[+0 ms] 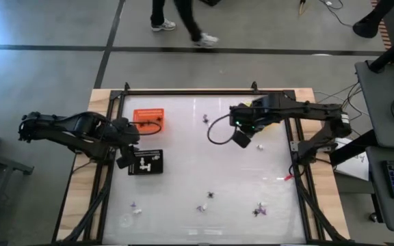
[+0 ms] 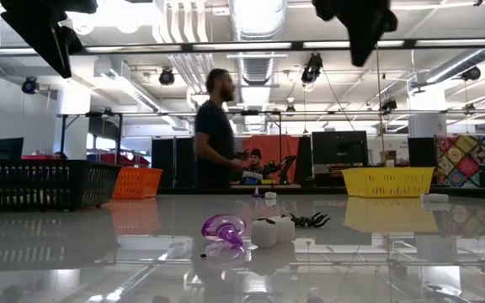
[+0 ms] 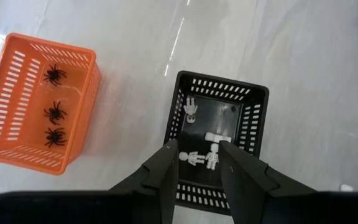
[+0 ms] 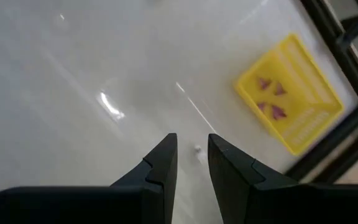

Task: Sort Halloween decoration
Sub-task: Put the white skeleton toy into the black bin

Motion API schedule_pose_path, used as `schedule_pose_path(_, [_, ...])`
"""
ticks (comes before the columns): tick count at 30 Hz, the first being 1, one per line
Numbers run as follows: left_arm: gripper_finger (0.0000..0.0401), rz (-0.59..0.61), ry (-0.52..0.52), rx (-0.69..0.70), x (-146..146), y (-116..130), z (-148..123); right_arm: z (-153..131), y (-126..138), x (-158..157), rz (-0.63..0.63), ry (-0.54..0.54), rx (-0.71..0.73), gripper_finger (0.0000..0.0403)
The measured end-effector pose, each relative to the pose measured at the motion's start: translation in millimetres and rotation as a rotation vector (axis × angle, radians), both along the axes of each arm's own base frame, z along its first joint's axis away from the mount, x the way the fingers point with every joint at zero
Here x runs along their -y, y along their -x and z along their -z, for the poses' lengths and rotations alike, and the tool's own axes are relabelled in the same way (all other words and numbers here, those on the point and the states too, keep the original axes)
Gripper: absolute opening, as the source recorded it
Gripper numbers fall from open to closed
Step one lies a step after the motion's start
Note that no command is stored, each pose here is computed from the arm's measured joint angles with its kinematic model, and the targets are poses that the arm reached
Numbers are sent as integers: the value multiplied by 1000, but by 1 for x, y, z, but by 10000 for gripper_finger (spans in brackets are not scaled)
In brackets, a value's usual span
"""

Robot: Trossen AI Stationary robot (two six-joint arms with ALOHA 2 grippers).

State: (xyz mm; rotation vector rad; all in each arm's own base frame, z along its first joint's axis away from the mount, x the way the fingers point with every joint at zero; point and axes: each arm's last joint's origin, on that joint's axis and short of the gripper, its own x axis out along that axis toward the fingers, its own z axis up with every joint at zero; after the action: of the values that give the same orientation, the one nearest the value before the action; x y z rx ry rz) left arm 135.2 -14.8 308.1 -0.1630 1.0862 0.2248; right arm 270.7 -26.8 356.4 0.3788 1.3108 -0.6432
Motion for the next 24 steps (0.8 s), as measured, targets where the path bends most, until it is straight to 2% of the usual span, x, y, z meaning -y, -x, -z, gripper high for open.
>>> schedule_pose_path(4, [98,-3,1,0,0,0,0,27,15,3,16,-9,-78,82])
schedule_pose_path(10, [98,-26,14,7,0,0,0,70,34,12,56,-24,-114,82])
schedule_pose_path(19, [98,-27,15,10,0,0,0,123,58,22,99,-172,-23,82])
schedule_pose_path(24, [98,-29,16,12,0,-1,0,142,73,26,129,-197,-27,82])
